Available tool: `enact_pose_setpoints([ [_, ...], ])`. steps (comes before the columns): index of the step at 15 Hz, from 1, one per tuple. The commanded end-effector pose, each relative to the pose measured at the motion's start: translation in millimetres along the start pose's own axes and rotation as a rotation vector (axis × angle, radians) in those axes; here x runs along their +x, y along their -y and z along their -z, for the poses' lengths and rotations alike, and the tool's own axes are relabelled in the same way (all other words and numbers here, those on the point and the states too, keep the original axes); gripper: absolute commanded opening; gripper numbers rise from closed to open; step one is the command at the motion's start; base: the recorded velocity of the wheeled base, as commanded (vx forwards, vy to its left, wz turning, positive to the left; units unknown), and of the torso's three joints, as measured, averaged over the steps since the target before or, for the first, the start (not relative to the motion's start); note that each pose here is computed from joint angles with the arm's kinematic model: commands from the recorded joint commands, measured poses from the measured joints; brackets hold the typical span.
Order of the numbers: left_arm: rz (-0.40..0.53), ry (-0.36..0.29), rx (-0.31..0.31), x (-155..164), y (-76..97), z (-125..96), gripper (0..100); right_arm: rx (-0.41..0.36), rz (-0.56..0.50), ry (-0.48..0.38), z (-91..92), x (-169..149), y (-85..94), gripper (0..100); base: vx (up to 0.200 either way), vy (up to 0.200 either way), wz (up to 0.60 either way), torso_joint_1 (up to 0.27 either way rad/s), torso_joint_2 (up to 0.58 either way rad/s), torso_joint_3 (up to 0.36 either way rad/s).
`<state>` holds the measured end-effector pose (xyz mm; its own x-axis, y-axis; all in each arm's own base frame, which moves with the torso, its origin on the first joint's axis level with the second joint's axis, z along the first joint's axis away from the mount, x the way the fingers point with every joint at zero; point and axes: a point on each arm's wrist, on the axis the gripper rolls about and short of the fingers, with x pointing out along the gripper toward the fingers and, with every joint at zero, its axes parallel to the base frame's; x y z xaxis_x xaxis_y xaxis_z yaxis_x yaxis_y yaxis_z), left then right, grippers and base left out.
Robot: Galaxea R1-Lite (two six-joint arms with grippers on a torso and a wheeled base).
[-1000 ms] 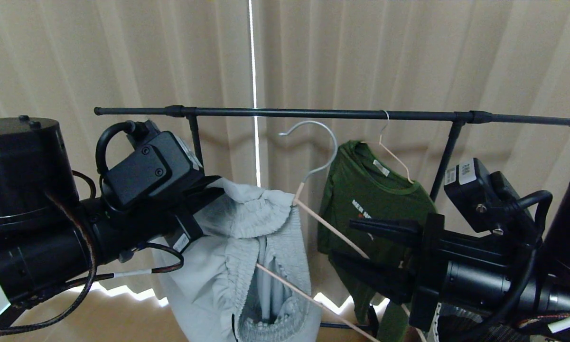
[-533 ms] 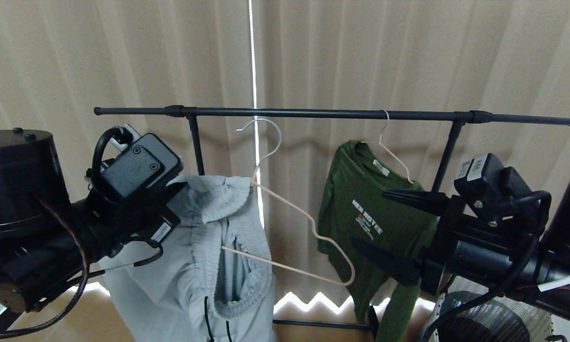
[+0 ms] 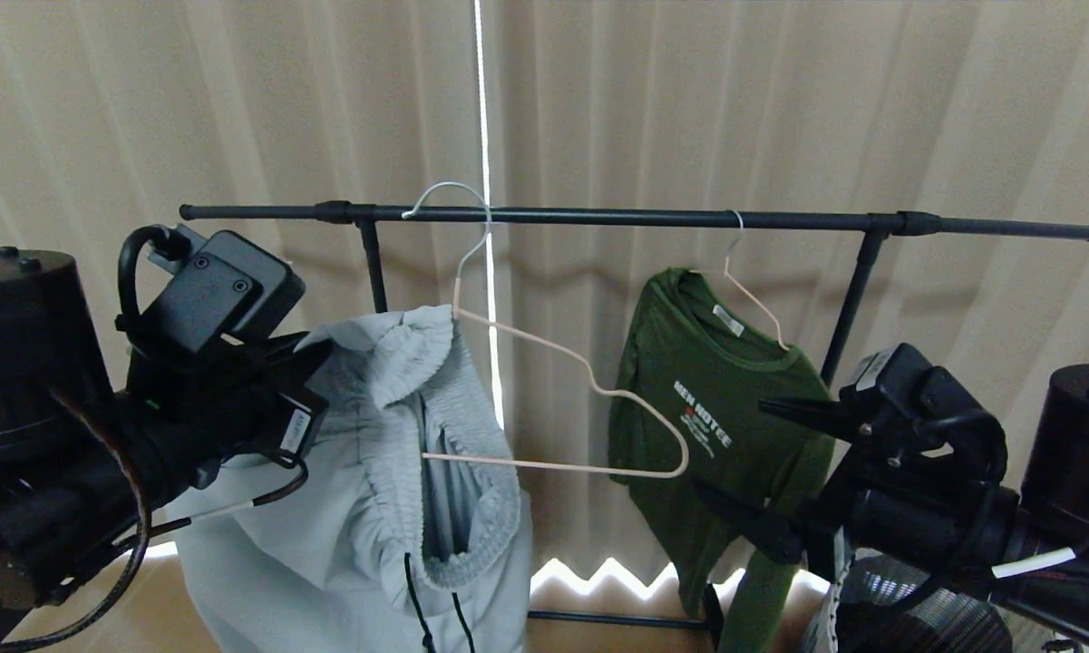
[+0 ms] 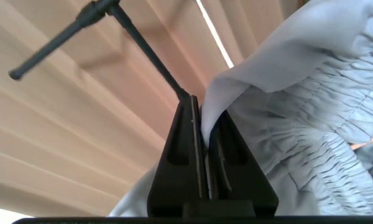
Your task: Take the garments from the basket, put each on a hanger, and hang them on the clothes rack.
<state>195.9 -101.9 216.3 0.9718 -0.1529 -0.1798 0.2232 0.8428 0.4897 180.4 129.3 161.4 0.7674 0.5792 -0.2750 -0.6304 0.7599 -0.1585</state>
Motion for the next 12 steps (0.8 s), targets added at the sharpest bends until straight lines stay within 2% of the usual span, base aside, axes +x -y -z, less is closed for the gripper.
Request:
enact_pose_setpoints([
  [1,-0.003,0.008,-0.026,0,-0.8,-2,0,-0.008,-0.041,-0.037,6.9,4,-10.8,100,0.0,0.0,0.0,0.0,0.0,0.0],
  [4,0.009,0.033,-0.09,-1,1.2,-9,0,-0.004,-0.094,-0.048,7.4,14,-26.1,100,0.0,0.0,0.0,0.0,0.0,0.0],
  [8,0.032,0.057,-0.19,6,6.7,-20,0,0.106,-0.154,-0.033,-6.5,31,-56.2,100,0.0,0.0,0.0,0.0,0.0,0.0],
  [12,0.06,0.082,-0.234,3,11.4,-27,0,0.119,-0.142,-0.006,-8.8,56,-62.4,100,0.0,0.0,0.0,0.0,0.0,0.0],
])
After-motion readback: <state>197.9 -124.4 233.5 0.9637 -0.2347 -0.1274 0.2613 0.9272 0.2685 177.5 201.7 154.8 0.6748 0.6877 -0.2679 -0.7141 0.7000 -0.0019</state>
